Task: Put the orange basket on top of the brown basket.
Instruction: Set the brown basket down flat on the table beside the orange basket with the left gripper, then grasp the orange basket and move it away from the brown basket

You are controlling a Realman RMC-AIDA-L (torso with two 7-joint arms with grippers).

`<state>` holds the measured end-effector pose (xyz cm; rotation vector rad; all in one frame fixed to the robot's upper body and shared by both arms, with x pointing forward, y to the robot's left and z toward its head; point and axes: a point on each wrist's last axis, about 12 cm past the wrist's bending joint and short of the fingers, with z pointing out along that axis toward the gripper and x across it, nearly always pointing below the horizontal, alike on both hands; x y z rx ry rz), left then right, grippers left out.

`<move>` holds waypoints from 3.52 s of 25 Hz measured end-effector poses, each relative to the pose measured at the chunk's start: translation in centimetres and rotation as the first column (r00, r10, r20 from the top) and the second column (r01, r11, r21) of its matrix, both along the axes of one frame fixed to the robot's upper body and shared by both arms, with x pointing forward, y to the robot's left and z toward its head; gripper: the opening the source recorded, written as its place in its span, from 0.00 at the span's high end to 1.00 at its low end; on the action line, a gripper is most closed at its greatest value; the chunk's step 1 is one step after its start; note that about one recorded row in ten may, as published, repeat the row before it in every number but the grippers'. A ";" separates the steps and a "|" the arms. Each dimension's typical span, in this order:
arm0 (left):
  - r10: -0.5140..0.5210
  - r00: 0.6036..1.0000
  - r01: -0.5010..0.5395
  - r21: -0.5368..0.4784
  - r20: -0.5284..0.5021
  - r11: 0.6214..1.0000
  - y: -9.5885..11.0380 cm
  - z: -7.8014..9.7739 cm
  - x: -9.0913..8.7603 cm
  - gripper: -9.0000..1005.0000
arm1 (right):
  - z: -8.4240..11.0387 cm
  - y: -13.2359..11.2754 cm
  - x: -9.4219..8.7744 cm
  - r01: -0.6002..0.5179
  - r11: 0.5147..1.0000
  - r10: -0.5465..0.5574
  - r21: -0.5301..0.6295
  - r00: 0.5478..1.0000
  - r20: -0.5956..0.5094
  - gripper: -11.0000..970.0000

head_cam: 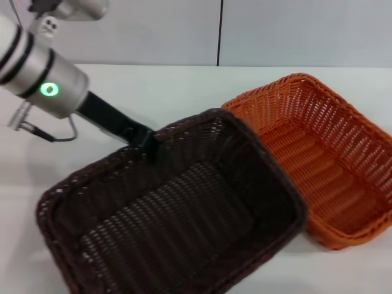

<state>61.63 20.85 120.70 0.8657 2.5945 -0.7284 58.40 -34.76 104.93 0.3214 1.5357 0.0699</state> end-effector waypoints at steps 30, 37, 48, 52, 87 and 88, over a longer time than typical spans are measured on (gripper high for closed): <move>0.068 0.998 -0.066 -0.171 0.007 0.983 0.2 -1.2 1.0 0.43 | -0.1 -0.6 -0.2 0.014 1.000 -0.014 0.020 1.000 -0.008 0.37; 0.066 0.994 -0.042 -0.256 0.085 0.966 1.1 -0.7 0.8 0.28 | 2.0 -2.6 -1.2 -0.115 0.983 0.097 0.146 0.987 0.125 0.37; 0.078 0.981 -0.016 -0.324 0.180 0.946 2.2 -1.5 0.7 0.14 | 10.0 -8.4 -2.3 -0.489 0.807 0.516 0.330 0.857 0.009 0.36; 0.081 0.976 -0.014 -0.317 0.200 0.948 2.4 -1.5 0.9 0.14 | 13.7 -9.4 -2.1 -0.526 0.751 0.627 0.400 0.758 -0.182 0.36; 0.098 0.974 -0.034 -0.295 0.205 0.955 2.4 -2.6 2.2 0.14 | 17.7 -7.0 -1.4 -0.246 0.759 0.650 0.603 0.222 -0.727 0.36; 0.094 0.974 -0.030 -0.295 0.207 0.955 2.3 -2.5 2.3 0.14 | 17.7 -7.0 -1.4 -0.246 0.759 0.650 0.603 0.222 -0.727 0.36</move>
